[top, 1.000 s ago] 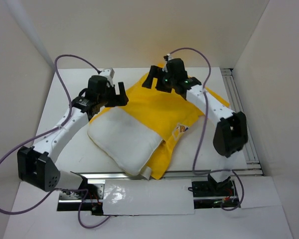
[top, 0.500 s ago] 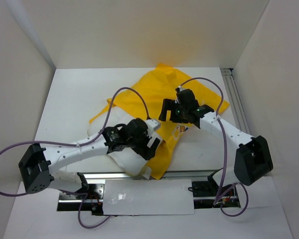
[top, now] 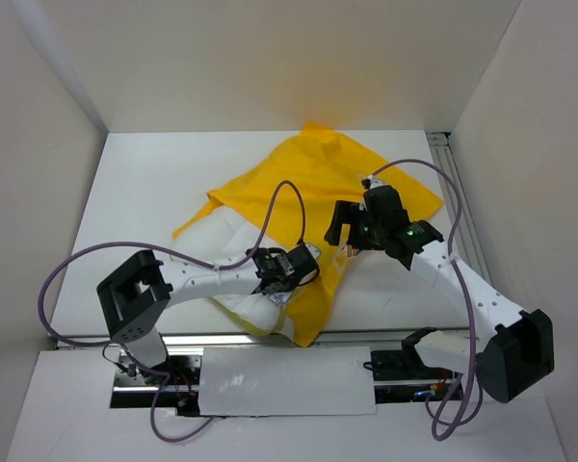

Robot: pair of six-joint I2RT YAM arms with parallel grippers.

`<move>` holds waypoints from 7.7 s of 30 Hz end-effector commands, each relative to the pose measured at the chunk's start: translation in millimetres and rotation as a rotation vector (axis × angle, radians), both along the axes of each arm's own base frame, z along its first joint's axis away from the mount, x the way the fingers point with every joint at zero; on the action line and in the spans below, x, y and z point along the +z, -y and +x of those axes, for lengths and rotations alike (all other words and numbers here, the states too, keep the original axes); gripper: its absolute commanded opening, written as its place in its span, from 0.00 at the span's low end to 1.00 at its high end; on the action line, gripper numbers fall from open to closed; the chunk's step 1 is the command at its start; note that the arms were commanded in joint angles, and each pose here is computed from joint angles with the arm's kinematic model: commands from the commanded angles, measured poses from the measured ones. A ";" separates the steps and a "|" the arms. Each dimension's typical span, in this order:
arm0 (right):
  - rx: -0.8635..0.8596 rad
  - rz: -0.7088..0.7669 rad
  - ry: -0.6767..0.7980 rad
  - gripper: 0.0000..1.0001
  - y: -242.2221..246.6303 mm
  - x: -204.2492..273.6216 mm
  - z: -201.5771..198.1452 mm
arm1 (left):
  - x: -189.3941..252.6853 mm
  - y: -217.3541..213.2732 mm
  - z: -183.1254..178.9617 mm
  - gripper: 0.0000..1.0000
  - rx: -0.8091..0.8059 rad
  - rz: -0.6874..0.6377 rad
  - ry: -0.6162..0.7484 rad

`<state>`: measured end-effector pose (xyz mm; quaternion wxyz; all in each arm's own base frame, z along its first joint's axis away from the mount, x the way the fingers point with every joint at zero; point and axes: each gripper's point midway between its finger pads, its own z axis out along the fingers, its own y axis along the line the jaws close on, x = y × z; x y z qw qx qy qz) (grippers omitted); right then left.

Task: Put the pillow into the pillowcase

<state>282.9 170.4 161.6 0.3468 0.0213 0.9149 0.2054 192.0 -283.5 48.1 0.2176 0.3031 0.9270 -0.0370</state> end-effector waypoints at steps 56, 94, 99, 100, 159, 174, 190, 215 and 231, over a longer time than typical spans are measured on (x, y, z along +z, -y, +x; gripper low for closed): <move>0.784 0.498 0.438 0.00 -92.2 226.9 -101.5 | 242.4 43.8 232.3 0.00 0.664 -0.735 0.396; 0.172 -0.399 0.340 0.80 -83.6 68.4 162.2 | 139.6 -143.0 178.4 1.00 0.904 -0.518 0.090; 0.190 -0.473 0.206 0.80 -89.4 -16.0 190.3 | 114.9 -160.2 188.0 1.00 0.939 -0.483 0.055; 0.184 -0.476 0.160 0.80 -87.2 -32.3 185.1 | 114.5 -162.3 188.3 1.00 0.932 -0.470 0.064; 0.151 -0.740 0.302 0.00 -172.6 -21.0 169.6 | 34.6 -172.9 116.7 0.00 0.865 -0.471 -0.041; 0.757 0.076 0.557 0.00 -301.3 203.8 52.6 | 234.3 -62.9 152.8 0.00 0.415 -0.923 0.346; 0.805 0.420 0.479 0.00 -295.6 284.7 -18.5 | 280.7 -92.8 190.5 0.00 0.738 -1.042 0.695; 0.663 0.271 0.223 0.87 -288.1 134.2 43.6 | 112.8 -154.9 81.5 0.95 0.845 -0.606 0.352; 0.025 0.190 -0.002 0.95 3.3 24.5 60.4 | 107.6 -24.5 47.6 1.00 0.096 -0.305 0.414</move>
